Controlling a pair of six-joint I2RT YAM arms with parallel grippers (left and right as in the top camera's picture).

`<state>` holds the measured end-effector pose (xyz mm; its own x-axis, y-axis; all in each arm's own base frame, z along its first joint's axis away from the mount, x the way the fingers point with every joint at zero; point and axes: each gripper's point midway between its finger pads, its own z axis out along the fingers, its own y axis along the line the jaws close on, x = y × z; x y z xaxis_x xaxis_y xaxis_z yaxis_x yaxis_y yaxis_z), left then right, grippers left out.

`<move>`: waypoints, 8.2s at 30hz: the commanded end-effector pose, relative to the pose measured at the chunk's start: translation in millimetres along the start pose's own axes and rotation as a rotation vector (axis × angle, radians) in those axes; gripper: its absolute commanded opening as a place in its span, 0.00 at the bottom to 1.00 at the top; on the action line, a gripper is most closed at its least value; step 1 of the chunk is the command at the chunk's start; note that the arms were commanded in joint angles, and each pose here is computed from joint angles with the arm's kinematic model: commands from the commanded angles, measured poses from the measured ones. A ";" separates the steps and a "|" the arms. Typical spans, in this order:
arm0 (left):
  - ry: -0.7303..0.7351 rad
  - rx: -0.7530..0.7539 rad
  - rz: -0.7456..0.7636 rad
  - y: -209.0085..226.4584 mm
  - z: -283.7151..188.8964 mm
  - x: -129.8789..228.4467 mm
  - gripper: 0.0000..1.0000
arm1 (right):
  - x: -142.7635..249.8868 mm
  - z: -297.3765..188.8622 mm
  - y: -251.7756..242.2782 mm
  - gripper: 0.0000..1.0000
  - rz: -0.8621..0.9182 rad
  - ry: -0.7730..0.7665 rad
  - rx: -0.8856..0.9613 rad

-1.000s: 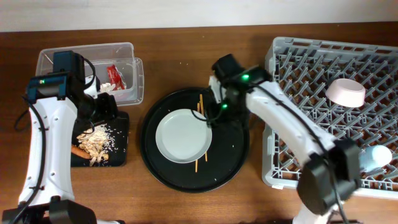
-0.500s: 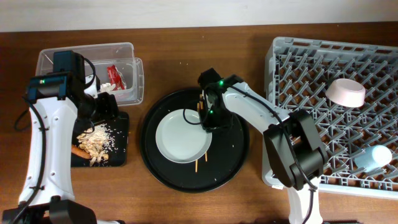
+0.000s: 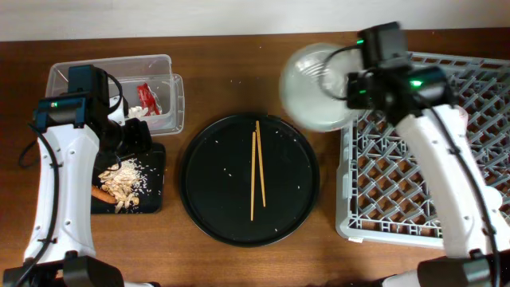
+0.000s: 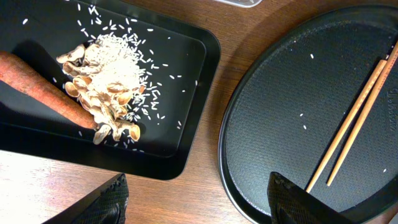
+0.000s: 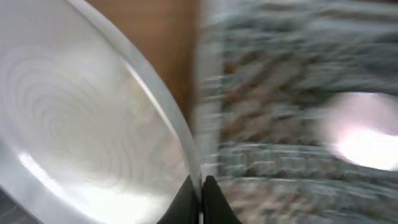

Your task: Sort waste into correct bins and load items into the dishwasher rack

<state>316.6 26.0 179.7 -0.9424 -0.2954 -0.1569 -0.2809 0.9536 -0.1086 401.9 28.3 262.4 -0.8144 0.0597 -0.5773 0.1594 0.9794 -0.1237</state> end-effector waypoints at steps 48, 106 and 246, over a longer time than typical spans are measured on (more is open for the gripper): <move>-0.016 0.003 0.002 0.6 -4.3 -2.1 0.80 | 218.6 142.5 226.9 0.50 -0.202 0.704 -0.174; -0.006 0.001 0.001 1.1 -4.3 0.5 0.80 | 240.6 141.6 244.9 0.45 -0.146 0.633 -0.211; -1.310 0.144 0.379 -15.8 12.0 82.5 0.99 | 187.7 1.4 -26.5 0.98 0.006 -0.882 -0.240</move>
<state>245.5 -13.0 158.6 -0.0759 0.0483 -0.9959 0.0449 0.9980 0.0450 245.9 13.5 158.9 -0.0708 -0.0063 -0.9975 -0.0413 0.9991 -0.0034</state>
